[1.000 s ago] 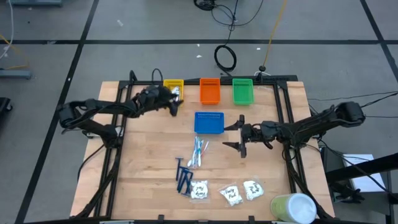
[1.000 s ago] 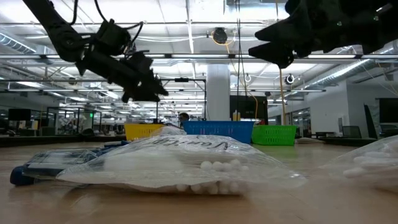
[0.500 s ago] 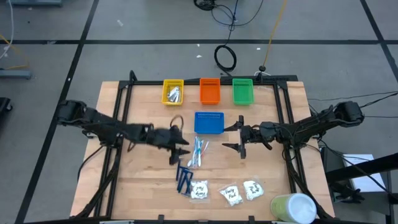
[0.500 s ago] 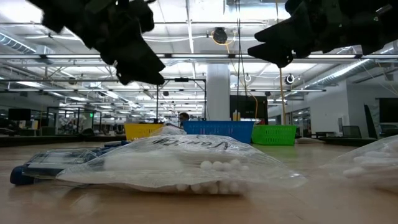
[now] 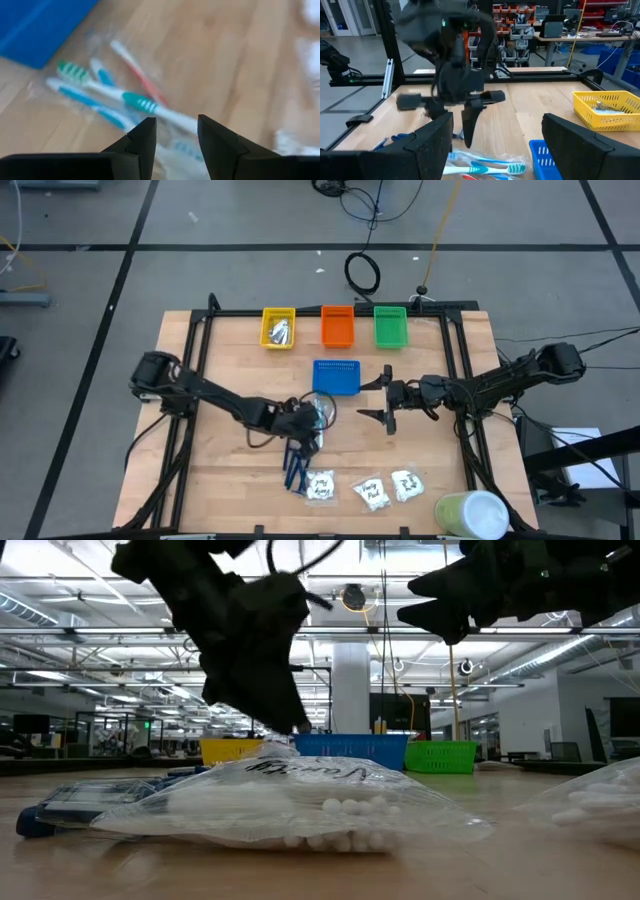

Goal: Pick & Place Travel size toiletries
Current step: Put the blue toothbrush into the green basket

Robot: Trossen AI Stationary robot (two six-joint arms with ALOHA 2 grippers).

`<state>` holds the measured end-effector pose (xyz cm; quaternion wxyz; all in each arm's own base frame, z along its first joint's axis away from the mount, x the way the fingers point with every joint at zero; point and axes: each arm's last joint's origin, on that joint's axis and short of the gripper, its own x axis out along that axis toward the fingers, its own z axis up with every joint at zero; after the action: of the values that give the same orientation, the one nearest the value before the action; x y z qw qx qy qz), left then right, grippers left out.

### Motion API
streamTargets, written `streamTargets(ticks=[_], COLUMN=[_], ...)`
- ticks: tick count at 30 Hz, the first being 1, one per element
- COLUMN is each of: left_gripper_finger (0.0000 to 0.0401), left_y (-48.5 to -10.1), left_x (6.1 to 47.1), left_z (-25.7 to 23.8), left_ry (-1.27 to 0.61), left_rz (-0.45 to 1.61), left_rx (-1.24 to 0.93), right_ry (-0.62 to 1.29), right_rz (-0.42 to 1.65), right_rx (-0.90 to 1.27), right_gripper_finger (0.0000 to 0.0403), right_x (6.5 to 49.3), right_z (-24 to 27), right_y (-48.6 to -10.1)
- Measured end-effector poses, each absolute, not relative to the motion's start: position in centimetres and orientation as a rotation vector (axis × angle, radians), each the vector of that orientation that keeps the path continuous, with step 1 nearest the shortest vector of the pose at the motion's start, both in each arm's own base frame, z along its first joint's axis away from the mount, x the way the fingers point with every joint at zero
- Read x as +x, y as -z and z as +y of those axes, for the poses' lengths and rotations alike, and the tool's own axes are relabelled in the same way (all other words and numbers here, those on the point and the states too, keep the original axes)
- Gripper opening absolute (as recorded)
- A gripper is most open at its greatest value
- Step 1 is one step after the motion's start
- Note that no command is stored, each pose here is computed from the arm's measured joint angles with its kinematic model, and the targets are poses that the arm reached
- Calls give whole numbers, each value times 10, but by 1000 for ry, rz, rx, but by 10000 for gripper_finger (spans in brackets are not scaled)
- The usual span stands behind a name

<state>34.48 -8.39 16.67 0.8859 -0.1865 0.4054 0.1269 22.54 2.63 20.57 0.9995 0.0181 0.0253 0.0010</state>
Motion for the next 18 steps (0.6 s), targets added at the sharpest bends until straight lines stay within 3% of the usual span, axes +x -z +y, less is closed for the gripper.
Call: streamTargets(ticks=[9,18], left_gripper_finger=[118,117], left_y=[-159,-158], left_x=[346,346], left_z=[-76,-77], left_ry=[-422,-421], left_rz=[945,956], left_rx=[-520,-583], right_ry=[-3,-4], right_rz=[51,51], right_rx=[36,35], right_gripper_finger=[288,288], right_x=[225,225], right_z=[26,26], right_y=[-206,-206])
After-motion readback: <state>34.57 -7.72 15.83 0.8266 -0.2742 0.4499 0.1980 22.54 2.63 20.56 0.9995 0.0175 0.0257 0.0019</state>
